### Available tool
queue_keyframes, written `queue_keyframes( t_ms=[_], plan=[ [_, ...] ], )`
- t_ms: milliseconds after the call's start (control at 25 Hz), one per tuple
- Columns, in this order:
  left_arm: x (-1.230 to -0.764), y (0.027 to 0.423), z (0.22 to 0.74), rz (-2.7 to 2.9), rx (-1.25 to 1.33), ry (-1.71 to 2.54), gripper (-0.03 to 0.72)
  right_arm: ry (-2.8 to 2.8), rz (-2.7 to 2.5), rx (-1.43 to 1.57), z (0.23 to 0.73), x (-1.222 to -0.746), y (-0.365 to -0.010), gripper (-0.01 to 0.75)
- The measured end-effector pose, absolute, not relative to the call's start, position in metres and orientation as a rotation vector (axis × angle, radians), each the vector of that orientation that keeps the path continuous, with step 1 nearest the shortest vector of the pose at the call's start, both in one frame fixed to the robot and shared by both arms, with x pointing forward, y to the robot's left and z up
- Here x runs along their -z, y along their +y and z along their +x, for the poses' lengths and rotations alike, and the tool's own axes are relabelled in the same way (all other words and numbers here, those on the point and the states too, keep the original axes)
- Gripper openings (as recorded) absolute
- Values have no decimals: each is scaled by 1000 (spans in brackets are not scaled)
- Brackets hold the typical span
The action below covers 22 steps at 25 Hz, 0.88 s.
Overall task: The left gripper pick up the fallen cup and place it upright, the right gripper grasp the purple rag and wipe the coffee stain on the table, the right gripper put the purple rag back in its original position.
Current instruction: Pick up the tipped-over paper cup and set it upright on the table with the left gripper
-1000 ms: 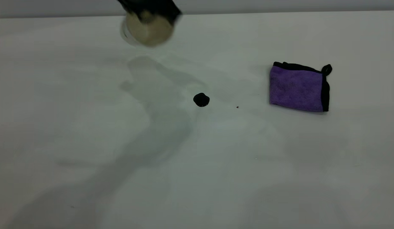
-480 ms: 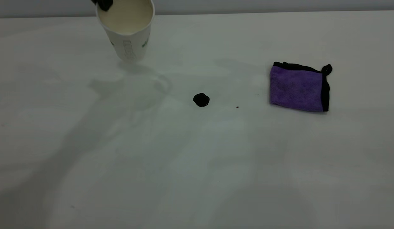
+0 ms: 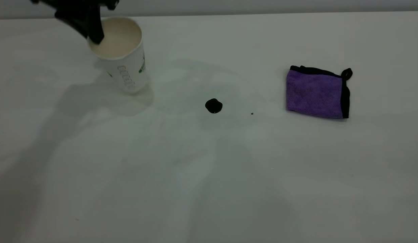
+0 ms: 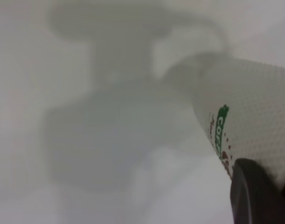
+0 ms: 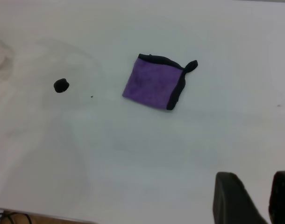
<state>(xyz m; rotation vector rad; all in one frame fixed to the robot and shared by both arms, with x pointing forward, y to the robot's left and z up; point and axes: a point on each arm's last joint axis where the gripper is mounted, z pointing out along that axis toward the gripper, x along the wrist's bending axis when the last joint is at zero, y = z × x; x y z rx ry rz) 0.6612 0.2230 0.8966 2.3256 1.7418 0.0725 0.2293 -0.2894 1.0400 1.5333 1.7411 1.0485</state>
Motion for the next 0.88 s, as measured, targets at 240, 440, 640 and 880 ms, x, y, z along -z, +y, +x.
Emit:
queue_keyframes(
  t_ms=[240,440,640,880],
  plan=[
    [-881,222,663,2279,57,1672,1,1741,1533,-1048,229,-1040,-289,239],
    [-875,220,665,2268,66,1657,1,1741,1533,-1048,229,-1040,-289,239],
    [-866,220,664,2279,83,1663,4,1741,1533,-1048,229,-1040,-289,239],
    [-866,220,665,2279,80,1659,15,1741,1533,-1048,229,-1040,-289,239]
  ],
)
